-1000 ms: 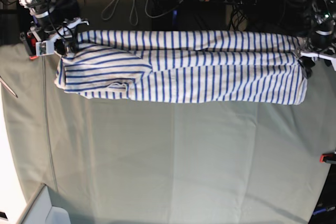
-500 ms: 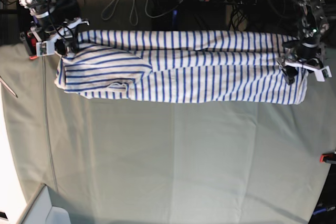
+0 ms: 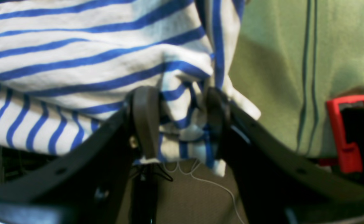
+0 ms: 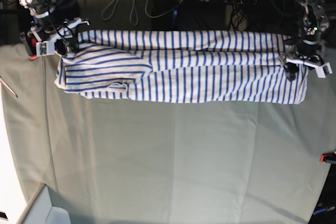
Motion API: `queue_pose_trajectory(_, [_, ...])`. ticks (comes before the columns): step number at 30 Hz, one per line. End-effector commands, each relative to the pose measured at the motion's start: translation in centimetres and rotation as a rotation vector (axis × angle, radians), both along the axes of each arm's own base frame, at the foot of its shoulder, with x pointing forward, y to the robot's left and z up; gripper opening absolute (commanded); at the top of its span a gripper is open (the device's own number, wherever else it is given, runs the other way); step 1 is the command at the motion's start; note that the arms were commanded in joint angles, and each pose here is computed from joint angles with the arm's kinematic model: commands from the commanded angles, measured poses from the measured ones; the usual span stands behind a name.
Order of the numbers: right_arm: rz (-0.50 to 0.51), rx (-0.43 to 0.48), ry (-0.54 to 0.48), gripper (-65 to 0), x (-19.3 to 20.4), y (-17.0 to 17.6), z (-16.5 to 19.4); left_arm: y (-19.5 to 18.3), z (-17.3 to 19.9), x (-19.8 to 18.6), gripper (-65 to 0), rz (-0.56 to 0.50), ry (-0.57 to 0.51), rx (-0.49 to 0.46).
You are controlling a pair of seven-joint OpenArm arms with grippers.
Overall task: Layout the t-shirt on the table in an organized manner, then fold the t-shirt properly
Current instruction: 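Lay the strip flat and hold its two ends with both grippers, then fold the strip end held by the left gripper over toward the right gripper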
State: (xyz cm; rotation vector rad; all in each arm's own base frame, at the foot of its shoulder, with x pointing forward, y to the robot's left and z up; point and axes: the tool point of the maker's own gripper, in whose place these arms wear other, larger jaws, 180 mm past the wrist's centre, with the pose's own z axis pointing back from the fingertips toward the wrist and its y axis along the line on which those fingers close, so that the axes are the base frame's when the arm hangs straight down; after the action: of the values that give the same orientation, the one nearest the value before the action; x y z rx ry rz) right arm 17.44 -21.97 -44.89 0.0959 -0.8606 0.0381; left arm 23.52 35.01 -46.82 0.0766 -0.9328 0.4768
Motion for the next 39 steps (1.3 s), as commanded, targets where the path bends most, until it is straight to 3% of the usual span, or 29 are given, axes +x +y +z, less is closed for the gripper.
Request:
queue_pose_trajectory(1, [0.003, -0.004, -0.039, -39.2, 0.5, -0.2, 0.9, 0.3, 0.3, 0.6, -12.9, -0.001, 0.0, 0.008])
queue_pose_trajectory(6, [0.003, -0.004, -0.039, -39.2, 0.5, -0.2, 0.9, 0.3, 0.2, 0.6, -16.6, 0.0, 0.003, 0.005])
queue_pose_trajectory(12, [0.003, -0.004, -0.04, -39.2, 0.5, -0.2, 1.0, -1.4, 0.6, 1.4, -36.3, -0.094, -0.039, -0.039])
queue_pose_trajectory(19, [0.006, -0.009, -0.048, -39.2, 0.8, -0.2, 1.3, -2.7, -0.9, 1.2, -46.3, -0.143, -0.022, -0.1])
queue_pose_trajectory(21, [0.008, -0.014, -0.055, -39.2, 0.9, -0.2, 1.5, -2.8, -0.9, 1.2, -53.0, -0.146, -0.025, -0.105])
queue_pose_trajectory(23, [0.009, -0.016, -0.06, -39.2, 1.0, -0.2, 1.7, -2.7, -0.7, 1.2, -63.5, -0.145, -0.025, -0.097])
queue_pose_trajectory(24, [0.01, -0.018, -0.063, -39.2, 1.1, -0.2, 1.8, -2.7, -0.8, 1.2, -65.0, -0.145, -0.024, -0.097])
queue_pose_trajectory(30, [0.01, -0.018, -0.063, -39.2, 1.1, -0.2, 1.8, -2.5, 0.3, 1.7, -65.0, -0.155, -0.049, -0.077])
queue_pose_trajectory(39, [0.002, -0.002, -0.062, -39.2, 1.0, 0.4, 1.6, -5.4, 8.0, 3.3, -65.0, -0.263, -0.223, 0.037])
